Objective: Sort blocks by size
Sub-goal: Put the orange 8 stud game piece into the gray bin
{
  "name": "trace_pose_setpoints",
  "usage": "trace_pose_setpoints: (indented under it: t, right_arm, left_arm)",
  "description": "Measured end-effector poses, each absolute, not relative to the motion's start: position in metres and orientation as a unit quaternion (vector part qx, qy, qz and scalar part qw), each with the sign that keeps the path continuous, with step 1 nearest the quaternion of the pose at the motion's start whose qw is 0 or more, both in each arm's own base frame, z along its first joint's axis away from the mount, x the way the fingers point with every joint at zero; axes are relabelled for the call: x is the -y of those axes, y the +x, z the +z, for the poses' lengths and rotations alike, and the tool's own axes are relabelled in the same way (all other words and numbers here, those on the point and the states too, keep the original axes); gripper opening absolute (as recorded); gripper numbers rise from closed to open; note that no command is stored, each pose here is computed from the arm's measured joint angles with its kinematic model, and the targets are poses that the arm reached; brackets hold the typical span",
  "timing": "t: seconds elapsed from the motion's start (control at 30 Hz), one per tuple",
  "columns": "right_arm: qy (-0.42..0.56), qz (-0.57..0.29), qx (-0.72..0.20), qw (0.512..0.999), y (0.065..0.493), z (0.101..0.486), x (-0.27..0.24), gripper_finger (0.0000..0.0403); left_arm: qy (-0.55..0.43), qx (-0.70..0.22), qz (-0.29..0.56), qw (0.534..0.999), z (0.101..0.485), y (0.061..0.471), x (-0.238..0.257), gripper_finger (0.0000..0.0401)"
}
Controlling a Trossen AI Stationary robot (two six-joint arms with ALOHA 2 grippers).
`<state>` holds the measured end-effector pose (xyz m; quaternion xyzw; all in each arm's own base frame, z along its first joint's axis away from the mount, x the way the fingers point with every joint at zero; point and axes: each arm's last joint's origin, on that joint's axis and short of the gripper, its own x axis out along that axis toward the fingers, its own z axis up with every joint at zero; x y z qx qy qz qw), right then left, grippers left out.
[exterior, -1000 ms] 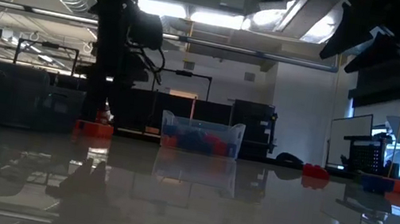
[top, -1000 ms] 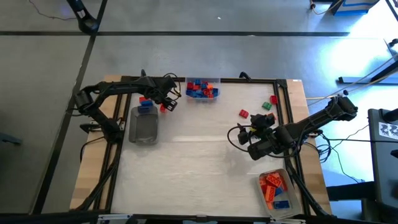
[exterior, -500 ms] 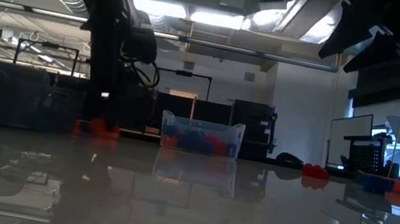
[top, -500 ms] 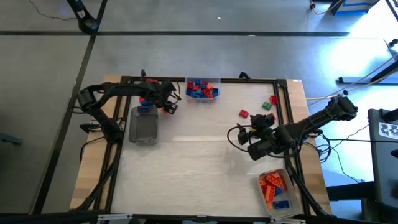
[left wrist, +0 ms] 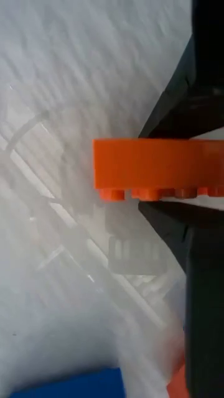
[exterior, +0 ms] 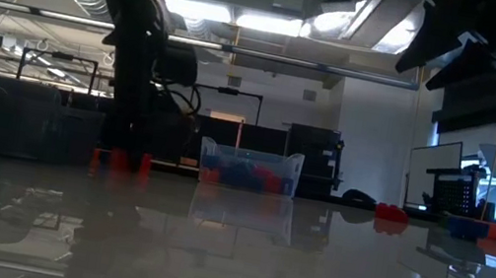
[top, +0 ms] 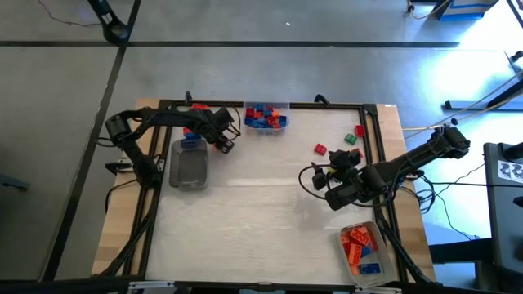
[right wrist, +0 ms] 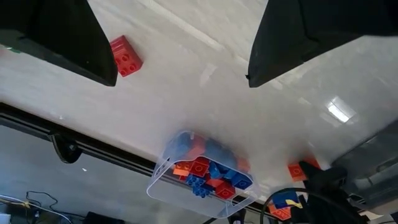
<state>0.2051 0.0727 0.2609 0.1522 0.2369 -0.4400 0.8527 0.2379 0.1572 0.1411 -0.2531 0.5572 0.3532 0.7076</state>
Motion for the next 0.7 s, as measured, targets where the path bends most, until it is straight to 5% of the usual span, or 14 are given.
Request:
trace_pose_setpoints:
  t: [0.17, 0.7]
  right_arm:
    - [0.153, -0.427, -0.262, 0.852, 0.205, 0.26, -0.074, 0.0358]
    - [0.114, -0.4, -0.275, 0.867, 0.216, 0.257, -0.077, 0.0358]
  left_arm:
    - [-0.219, -0.567, 0.329, 0.722, 0.143, 0.241, -0.152, 0.0074]
    - [-0.082, -0.359, 0.19, 0.91, 0.262, 0.244, -0.05, 0.0075]
